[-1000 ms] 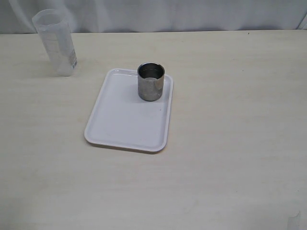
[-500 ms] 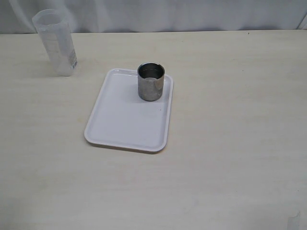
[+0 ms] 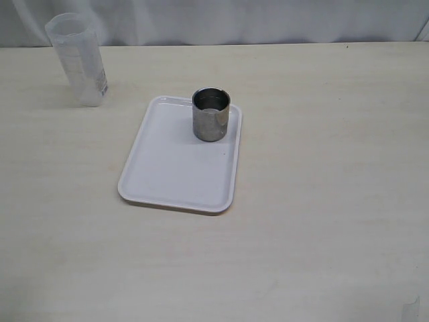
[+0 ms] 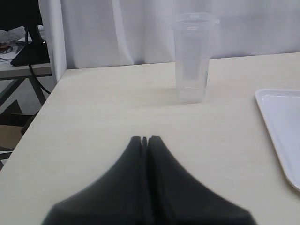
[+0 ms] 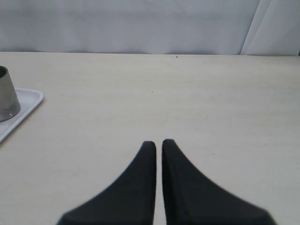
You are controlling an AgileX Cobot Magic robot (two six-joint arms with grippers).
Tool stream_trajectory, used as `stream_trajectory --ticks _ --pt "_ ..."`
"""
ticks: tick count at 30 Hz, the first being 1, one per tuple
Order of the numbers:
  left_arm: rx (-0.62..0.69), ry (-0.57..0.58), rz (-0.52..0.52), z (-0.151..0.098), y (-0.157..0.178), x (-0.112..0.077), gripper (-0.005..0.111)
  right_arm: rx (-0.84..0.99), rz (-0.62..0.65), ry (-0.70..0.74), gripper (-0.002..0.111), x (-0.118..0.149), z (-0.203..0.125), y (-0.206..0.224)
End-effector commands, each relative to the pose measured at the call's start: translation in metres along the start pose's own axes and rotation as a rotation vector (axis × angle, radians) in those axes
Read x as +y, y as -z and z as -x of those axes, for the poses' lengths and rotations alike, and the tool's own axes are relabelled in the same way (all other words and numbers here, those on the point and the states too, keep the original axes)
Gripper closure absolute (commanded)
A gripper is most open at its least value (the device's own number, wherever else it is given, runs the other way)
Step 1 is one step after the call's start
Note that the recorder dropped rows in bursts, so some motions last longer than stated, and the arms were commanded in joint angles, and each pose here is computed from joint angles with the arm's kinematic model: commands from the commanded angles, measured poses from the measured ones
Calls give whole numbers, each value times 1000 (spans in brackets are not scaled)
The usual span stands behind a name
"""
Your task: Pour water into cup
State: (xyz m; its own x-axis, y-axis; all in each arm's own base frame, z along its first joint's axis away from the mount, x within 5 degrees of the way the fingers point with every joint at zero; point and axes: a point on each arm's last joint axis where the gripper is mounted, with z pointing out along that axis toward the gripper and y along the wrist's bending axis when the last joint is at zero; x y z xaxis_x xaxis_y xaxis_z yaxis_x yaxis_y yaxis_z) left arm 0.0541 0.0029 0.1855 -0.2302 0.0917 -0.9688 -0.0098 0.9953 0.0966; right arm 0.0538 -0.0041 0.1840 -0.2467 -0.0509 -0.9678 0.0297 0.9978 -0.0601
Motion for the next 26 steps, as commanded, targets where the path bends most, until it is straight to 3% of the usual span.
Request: stream_trajectory --ticks 1,26 --pt "-3 1 3 -1 0 0 107 4 0 3 104 0 -1 0" --pt "4 5 2 -1 0 0 107 4 0 3 104 0 -1 0"
